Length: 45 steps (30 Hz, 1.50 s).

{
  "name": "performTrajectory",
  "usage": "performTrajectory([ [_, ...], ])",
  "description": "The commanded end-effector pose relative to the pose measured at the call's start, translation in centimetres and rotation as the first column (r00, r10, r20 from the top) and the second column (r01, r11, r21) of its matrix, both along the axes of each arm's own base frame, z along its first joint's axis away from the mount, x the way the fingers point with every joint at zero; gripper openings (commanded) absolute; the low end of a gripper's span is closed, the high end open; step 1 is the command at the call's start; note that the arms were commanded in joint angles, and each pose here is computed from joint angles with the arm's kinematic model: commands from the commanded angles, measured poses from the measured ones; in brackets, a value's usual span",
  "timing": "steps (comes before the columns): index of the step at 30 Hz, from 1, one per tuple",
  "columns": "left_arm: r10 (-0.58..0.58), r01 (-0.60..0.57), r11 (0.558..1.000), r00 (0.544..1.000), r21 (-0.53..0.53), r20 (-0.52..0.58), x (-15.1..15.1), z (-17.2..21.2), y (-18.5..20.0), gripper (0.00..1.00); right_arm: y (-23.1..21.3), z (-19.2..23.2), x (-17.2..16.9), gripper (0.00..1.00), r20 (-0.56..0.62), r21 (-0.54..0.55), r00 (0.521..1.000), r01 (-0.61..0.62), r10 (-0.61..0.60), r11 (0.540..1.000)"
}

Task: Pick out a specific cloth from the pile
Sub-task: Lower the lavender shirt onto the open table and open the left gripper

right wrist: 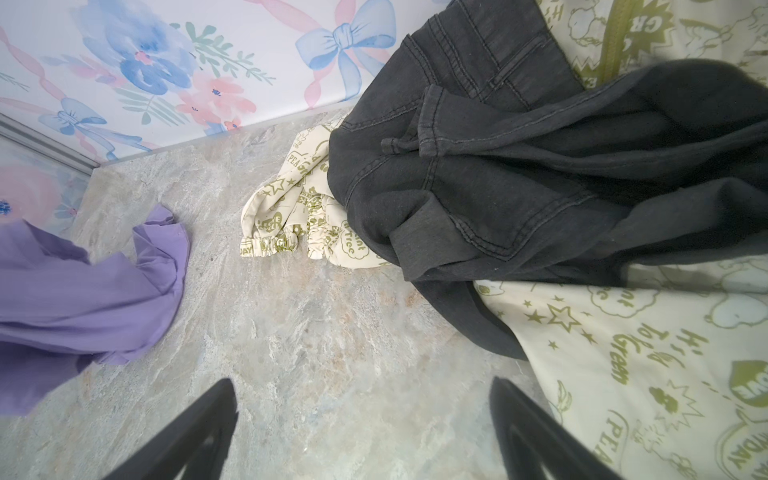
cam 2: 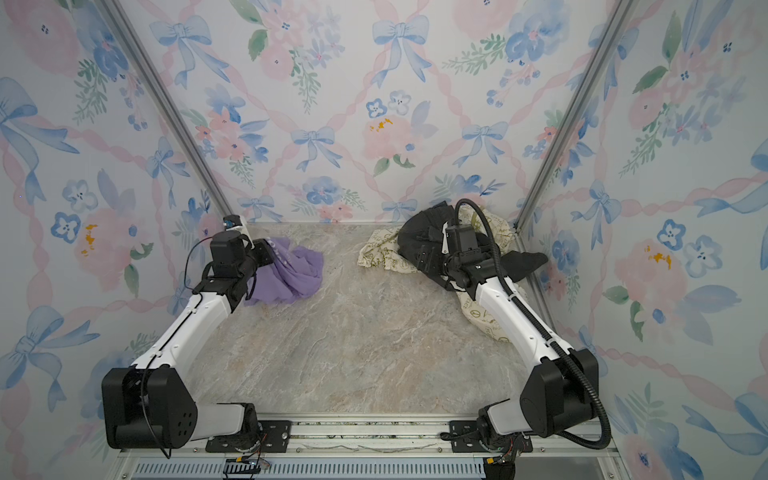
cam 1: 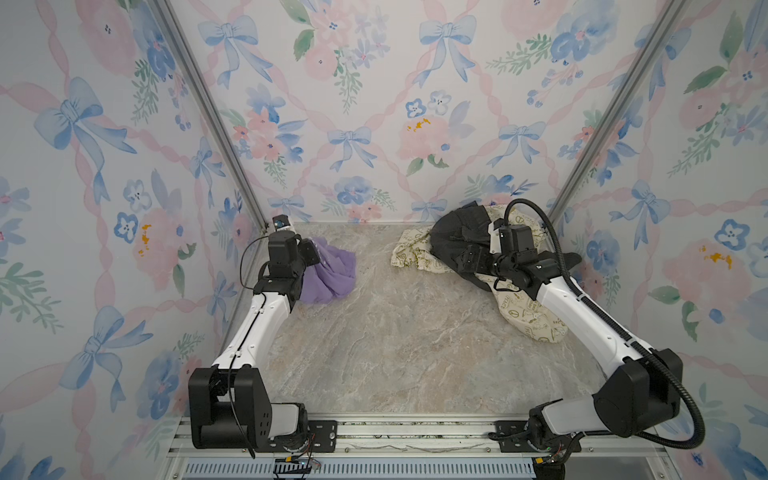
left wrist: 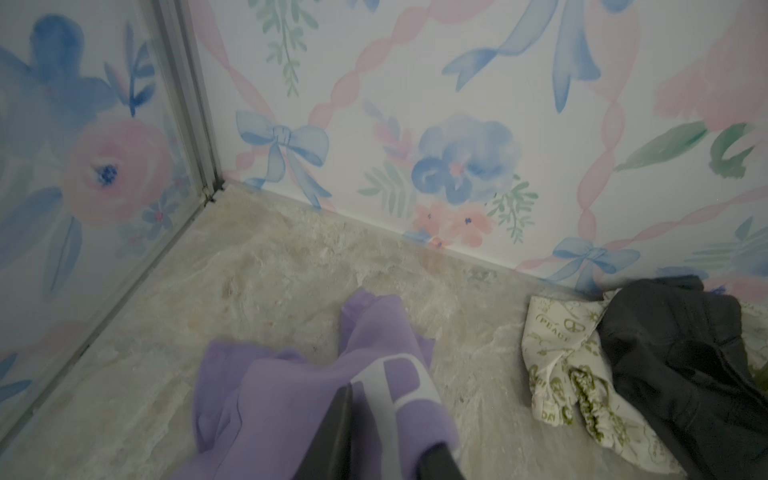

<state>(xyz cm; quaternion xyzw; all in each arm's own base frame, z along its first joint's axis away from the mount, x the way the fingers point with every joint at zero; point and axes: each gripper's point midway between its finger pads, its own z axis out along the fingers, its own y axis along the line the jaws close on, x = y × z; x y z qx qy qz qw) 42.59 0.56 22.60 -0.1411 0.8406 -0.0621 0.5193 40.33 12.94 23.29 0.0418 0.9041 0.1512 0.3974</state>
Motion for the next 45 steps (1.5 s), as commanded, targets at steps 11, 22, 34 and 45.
performTrajectory([
  [11,0.011,-0.027,0.999,0.9,0.031,0.435,-2.6,21.2,1.0,0.98,0.0,1.9,-0.7,0.97,0.045,0.04,0.999,0.015,-0.017,0.999],
  [22,0.01,0.02,0.998,0.862,-0.054,0.507,-2.8,25.1,0.2,0.98,-1.4,2.6,-2.7,0.97,0.088,0.013,0.995,0.037,-0.038,0.999],
  [34,-0.195,0.233,0.955,0.959,-0.185,0.206,3.8,10.9,-7.5,0.98,-2.2,2.5,-3.5,0.97,0.088,-0.012,0.995,0.038,-0.037,0.999],
  [45,-0.339,0.241,0.901,0.911,-0.362,-0.236,1.0,-9.4,-12.7,0.98,-2.8,1.7,-4.8,0.97,0.066,-0.027,0.997,0.037,-0.035,0.999],
])
